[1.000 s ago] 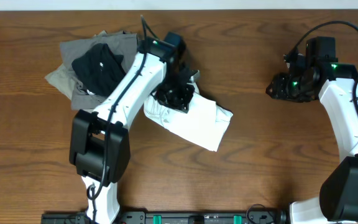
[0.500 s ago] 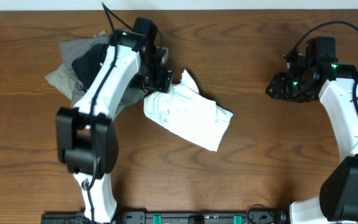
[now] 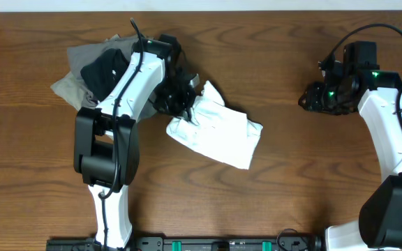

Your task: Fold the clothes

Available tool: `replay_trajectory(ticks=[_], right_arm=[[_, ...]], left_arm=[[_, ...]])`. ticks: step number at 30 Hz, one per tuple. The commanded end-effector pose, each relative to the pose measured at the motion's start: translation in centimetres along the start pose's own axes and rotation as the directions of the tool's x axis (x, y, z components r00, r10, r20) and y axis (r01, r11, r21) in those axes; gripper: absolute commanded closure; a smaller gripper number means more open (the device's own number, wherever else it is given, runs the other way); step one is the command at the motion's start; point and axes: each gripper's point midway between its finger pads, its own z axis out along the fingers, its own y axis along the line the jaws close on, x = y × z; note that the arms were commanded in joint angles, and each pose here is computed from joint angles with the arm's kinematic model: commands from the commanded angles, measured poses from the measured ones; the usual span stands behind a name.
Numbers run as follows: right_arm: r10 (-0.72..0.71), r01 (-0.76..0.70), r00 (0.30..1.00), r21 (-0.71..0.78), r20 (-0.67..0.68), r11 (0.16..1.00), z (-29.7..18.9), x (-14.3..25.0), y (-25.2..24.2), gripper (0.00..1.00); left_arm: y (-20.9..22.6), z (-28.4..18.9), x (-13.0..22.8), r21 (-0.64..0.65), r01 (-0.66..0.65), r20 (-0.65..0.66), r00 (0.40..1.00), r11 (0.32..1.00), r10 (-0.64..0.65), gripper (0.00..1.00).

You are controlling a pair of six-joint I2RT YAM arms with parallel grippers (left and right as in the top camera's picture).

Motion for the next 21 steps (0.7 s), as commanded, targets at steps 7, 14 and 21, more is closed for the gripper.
replay_trajectory(ticks=[7, 14, 21], right_arm=[[-0.007, 0.008, 1.000, -0.014, 0.014, 1.000, -0.5, -0.1, 0.7, 0.55], [-0.011, 0.011, 1.000, -0.016, 0.027, 1.000, -0.5, -0.4, 0.8, 0.54], [-0.013, 0.014, 0.999, -0.017, 0.037, 1.000, -0.5, -0.7, 0.8, 0.54]], left_arm=[[-6.7, 1.1, 3.3, 0.068, -0.124, -0.100, 0.986, 0.990, 0.130, 0.94], [-5.4, -1.4, 1.5, -0.184, -0.072, 0.058, 0.995, 0.980, 0.084, 0.94], [-5.6, -2.5, 0.7, -0.224, -0.092, 0.124, 0.985, 0.970, 0.122, 0.92]])
